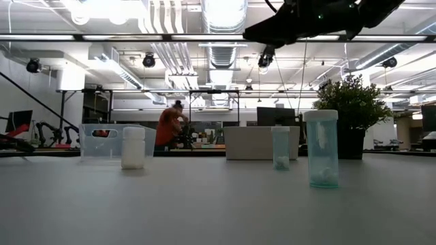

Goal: Pick and place medicine bottles into bin by pill shape (circle, oval)
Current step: Put the bottom white tablet bottle into the transparent bin

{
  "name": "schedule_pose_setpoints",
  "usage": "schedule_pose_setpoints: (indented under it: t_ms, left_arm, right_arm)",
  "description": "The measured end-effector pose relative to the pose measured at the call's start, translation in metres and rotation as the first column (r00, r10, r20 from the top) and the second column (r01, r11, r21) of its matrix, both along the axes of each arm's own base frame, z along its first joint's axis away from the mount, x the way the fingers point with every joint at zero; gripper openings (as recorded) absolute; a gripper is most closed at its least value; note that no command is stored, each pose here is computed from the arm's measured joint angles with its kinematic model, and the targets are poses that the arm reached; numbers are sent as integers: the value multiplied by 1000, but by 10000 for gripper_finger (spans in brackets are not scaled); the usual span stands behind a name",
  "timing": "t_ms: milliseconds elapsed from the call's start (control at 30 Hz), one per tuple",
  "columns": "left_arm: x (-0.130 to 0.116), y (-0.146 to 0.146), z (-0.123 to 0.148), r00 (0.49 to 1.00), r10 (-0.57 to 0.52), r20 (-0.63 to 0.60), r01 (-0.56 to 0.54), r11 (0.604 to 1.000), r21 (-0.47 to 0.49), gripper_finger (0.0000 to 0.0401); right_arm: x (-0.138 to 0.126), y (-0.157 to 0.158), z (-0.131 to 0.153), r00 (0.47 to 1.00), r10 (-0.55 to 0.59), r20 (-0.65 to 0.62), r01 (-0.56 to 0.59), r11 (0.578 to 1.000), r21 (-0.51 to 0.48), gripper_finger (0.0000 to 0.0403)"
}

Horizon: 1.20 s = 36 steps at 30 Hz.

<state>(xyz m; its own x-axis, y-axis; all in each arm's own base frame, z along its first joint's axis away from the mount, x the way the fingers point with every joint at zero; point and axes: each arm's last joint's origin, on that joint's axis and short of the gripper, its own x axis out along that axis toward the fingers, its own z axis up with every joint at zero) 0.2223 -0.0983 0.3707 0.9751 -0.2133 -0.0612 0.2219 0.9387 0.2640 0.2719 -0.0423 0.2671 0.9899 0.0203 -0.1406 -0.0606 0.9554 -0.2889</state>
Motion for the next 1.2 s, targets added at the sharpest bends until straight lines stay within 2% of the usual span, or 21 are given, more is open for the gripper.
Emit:
schedule_pose_setpoints:
  t_ms: [167, 333, 433, 500, 567, 633, 700, 767, 1200]
  left_arm:
    - [8, -3, 4, 989, -109, 99, 100, 991, 85, 131]
    - [19, -8, 5, 973, -128, 190, 102, 985, 139, 132]
    - [26, -11, 12, 940, -117, 319, 78, 988, 131, 132]
    - [27, -9, 24, 896, -70, 438, 37, 996, 83, 132]
    - [24, -6, 36, 826, -35, 563, 20, 999, 32, 132]
    - [18, -5, 46, 745, -34, 666, 31, 999, 17, 132]
    - [12, -4, 52, 687, -40, 726, 49, 999, 9, 132]
    - [11, -3, 54, 664, -42, 747, 53, 999, 9, 132]
    - [9, -2, 55, 650, -54, 758, 44, 998, 34, 132]
  right_arm:
    - [-1, 0, -4, 1000, -2, -11, 2, 1000, -6, 164]
    - [-1, 0, -4, 1000, -2, -13, 2, 1000, -7, 164]
    - [-1, 0, -4, 1000, -1, -19, 1, 1000, -13, 164]
    - [-1, 0, -6, 1000, -1, -30, 0, 1000, -18, 164]
    - [-1, -1, -6, 999, -4, -34, 4, 1000, -22, 164]
    - [-1, -1, -6, 999, -8, -33, 7, 1000, -23, 164]
    - [-1, -1, -6, 999, -8, -33, 7, 1000, -23, 164]
    - [-1, -1, -6, 999, -8, -34, 7, 1000, -24, 164]
    - [-1, -1, -6, 999, -8, -34, 7, 1000, -28, 164]
